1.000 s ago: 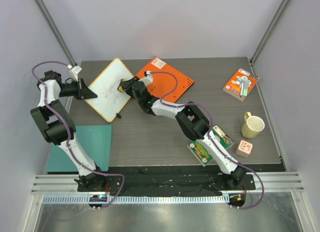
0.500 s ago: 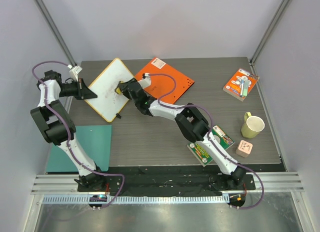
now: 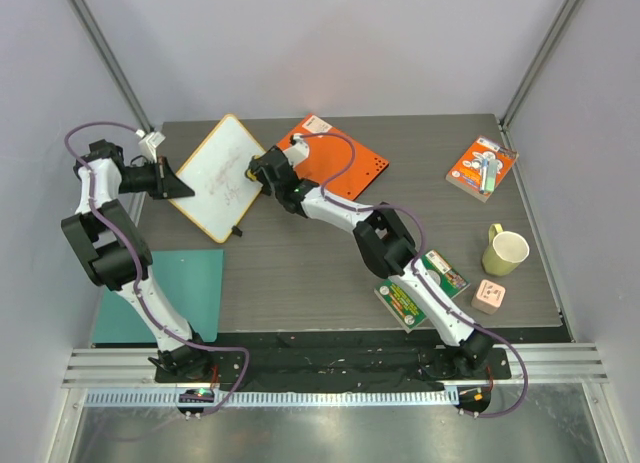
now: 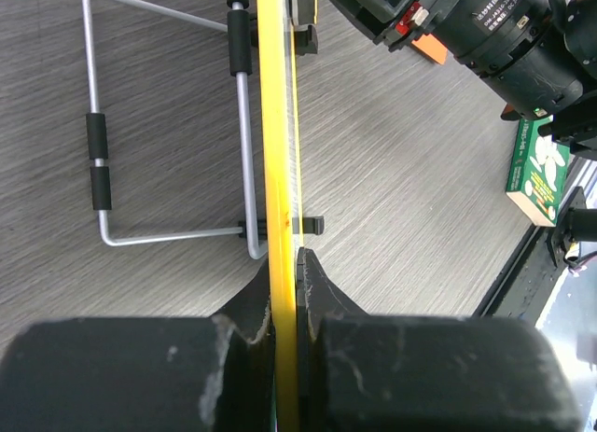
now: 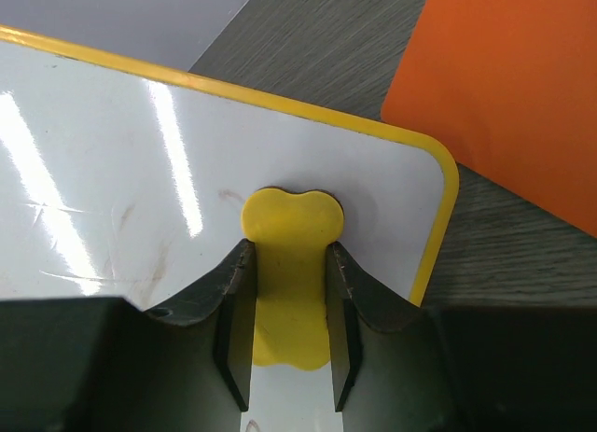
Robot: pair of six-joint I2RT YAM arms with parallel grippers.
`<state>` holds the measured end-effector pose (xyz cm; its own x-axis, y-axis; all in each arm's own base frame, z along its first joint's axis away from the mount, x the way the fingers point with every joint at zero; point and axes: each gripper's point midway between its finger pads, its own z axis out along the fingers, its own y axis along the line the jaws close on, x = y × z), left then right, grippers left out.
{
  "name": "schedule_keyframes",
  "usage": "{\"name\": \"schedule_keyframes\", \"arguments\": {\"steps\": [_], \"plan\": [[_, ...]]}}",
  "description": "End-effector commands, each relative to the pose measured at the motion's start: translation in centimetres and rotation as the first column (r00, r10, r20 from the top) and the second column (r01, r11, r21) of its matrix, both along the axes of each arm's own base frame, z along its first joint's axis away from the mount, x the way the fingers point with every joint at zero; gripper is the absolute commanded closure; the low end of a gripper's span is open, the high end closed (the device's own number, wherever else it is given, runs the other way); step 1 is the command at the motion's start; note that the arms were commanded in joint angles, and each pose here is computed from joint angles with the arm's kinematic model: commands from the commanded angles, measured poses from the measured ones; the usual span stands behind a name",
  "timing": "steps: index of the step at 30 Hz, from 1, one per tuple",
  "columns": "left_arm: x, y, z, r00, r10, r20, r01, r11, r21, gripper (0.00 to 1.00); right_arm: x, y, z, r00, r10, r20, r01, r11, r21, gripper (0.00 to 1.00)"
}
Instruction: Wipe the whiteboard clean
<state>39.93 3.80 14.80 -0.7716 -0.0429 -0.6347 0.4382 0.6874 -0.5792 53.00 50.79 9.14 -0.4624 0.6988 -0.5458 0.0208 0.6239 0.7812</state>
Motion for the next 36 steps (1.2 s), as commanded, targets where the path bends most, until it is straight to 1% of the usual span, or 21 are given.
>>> {"name": "schedule_keyframes", "arguments": {"steps": [1,2,3,4,7,12,20,24,26,29,36], "plan": [[-1.3,-0.2,-1.2,0.988,-0.146,0.055,0.133,0.972,0.192,1.0,-3.1,-0.3,-10.4,0.985,0.093,-0.145,-0.119,0.975,-0.187,0.99],[-1.4,-0.2,-1.2,0.987,-0.15,0.056,0.137,0.971,0.194,1.0,-2.8,0.2,-9.5,0.989,0.101,-0.108,-0.117,0.98,-0.16,0.99],[-1.5,-0.2,-1.2,0.987,-0.154,0.055,0.141,0.971,0.194,1.0,-3.2,0.0,-10.2,0.989,0.102,-0.109,-0.121,0.975,-0.185,0.99],[-1.6,-0.2,-1.2,0.987,-0.155,0.05,0.143,0.97,0.194,1.0,-2.8,0.0,-9.4,0.992,0.094,-0.081,-0.107,0.979,-0.176,0.99],[-1.9,-0.3,-1.4,0.985,-0.166,0.041,0.155,0.968,0.195,1.0,-1.8,-1.1,-9.1,0.995,0.071,-0.067,-0.081,0.983,-0.167,0.99],[-2.4,-0.3,-1.7,0.981,-0.188,0.038,0.177,0.963,0.203,1.0,0.6,-2.0,-6.8,0.999,0.042,-0.024,-0.045,0.99,-0.133,0.99],[-2.6,-0.5,-1.8,0.979,-0.202,0.026,0.194,0.963,0.189,1.0,2.5,-2.5,-4.6,0.999,0.019,0.046,-0.012,0.989,-0.15,0.99],[-2.7,-0.5,-1.8,0.979,-0.204,0.026,0.195,0.962,0.191,1.0,3.5,-3.2,-4.2,0.999,0.008,0.052,-0.002,0.992,-0.127,0.99],[-2.6,-0.4,-1.9,0.979,-0.202,0.024,0.194,0.962,0.191,1.0,3.3,-2.9,-4.2,0.999,0.022,0.05,-0.016,0.993,-0.121,0.99],[-2.7,-0.5,-2.1,0.979,-0.205,0.018,0.198,0.963,0.185,1.0,2.0,-1.3,-4.3,0.995,0.08,0.055,-0.074,0.991,-0.111,0.99],[-2.5,-0.6,-2.3,0.98,-0.198,0.012,0.193,0.967,0.168,1.0,-4.0,4.2,-4.9,0.971,0.232,0.061,-0.223,0.966,-0.132,0.99]]}}
